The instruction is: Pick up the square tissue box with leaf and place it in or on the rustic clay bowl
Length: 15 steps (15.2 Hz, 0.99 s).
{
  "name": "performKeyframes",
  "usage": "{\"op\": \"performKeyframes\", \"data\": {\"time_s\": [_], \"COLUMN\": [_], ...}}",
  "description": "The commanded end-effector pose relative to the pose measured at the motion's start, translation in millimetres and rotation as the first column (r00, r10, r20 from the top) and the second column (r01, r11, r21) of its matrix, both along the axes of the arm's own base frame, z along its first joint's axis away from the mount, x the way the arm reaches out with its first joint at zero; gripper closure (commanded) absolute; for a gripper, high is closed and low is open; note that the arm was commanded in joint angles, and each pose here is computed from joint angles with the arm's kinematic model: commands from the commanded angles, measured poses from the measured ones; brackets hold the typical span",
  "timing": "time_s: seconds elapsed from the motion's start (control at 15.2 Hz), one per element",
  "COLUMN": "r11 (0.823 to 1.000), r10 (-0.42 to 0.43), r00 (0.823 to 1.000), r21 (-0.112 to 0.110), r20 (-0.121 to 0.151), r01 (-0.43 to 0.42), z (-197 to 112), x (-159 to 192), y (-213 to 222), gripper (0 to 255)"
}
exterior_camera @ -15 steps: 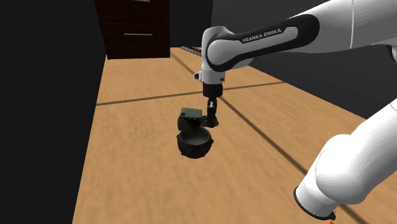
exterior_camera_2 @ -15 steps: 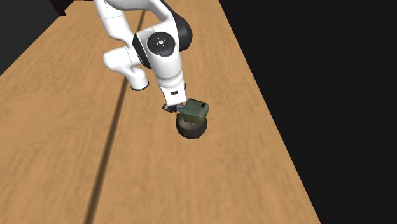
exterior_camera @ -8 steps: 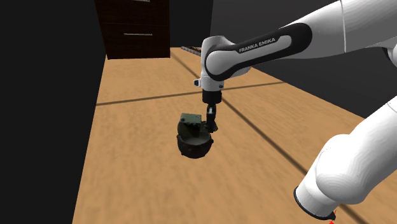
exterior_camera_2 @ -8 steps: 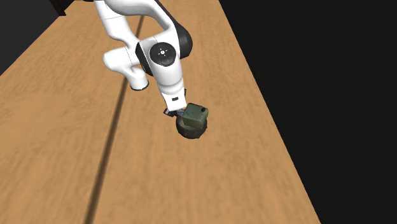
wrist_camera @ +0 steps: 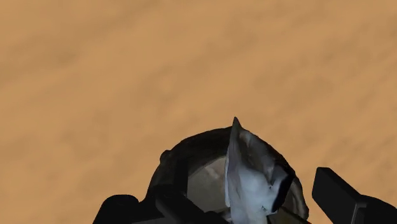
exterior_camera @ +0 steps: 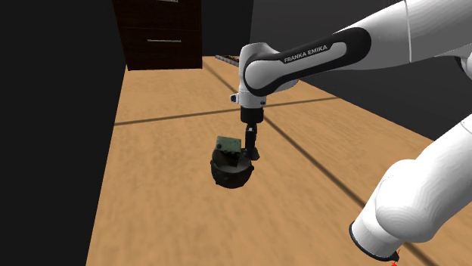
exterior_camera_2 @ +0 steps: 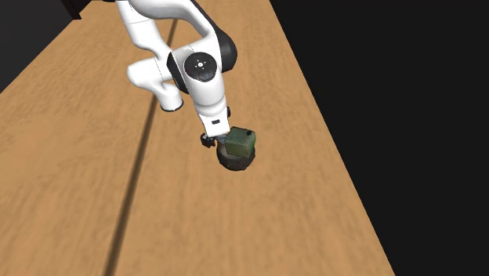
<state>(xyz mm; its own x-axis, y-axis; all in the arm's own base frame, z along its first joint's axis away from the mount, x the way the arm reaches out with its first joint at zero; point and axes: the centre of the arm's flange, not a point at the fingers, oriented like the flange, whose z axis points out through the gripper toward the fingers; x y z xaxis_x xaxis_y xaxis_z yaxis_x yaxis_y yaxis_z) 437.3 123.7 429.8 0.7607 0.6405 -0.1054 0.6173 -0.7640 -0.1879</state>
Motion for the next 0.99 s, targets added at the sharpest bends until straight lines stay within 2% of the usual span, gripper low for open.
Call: {"op": "performKeyframes", "data": {"time_s": [0.0,0.13,0.4,0.92], "r11": [1.000,1.000,1.000,1.000], "r10": [0.000,0.000,0.000,0.000], "r00": [1.000,1.000,1.000,1.000], "r21": [0.000,0.000,0.000,0.000], "r20": [0.000,0.000,0.000,0.000], "r01": [0.000,0.000,0.000,0.000], "z": [0.1,0.0,48.8,48.8], "x": [0.0,0.0,10.1,10.1], "y": [0.0,-0.1,-4.0,-4.0], "gripper": [0,0,0,0]}}
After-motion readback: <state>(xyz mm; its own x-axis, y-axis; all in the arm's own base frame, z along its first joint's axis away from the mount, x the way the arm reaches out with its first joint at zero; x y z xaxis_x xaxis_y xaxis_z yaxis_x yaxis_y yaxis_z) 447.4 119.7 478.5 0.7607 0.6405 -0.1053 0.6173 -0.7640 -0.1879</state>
